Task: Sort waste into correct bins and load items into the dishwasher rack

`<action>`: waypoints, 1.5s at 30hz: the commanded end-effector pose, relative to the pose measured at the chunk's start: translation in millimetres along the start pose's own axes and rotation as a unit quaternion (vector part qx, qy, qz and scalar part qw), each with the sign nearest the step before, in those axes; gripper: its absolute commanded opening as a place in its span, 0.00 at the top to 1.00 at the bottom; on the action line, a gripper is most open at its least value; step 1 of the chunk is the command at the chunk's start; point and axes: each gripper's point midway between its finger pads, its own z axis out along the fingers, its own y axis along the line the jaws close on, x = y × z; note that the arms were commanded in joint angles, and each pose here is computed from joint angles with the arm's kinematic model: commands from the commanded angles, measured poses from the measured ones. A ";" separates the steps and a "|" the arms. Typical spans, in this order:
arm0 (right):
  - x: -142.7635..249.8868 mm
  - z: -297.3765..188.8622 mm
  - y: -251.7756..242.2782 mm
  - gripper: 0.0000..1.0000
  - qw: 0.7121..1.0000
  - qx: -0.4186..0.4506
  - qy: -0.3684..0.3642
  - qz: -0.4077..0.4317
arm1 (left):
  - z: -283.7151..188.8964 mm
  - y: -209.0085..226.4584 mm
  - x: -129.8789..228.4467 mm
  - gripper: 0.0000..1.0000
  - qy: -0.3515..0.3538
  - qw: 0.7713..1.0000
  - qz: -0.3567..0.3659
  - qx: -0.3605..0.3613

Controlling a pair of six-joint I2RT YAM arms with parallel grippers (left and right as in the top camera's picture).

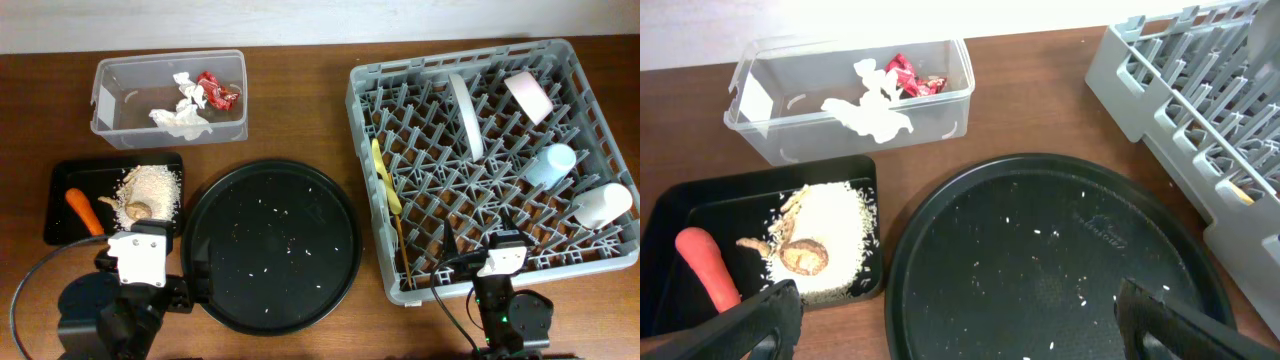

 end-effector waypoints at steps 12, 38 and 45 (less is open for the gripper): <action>4.8 0.1 -0.3 0.02 1.000 0.003 0.007 -0.004 | -5.4 7.4 9.1 0.01 -0.002 1.000 0.000 -0.024; 4.8 0.1 -0.3 0.02 1.000 0.002 0.007 -0.003 | 91.1 37.1 78.7 0.01 -0.218 0.972 0.004 -0.093; 4.8 0.1 -0.3 0.02 1.000 0.002 0.007 -0.004 | 90.9 37.1 78.5 0.01 -0.218 0.972 0.004 -0.093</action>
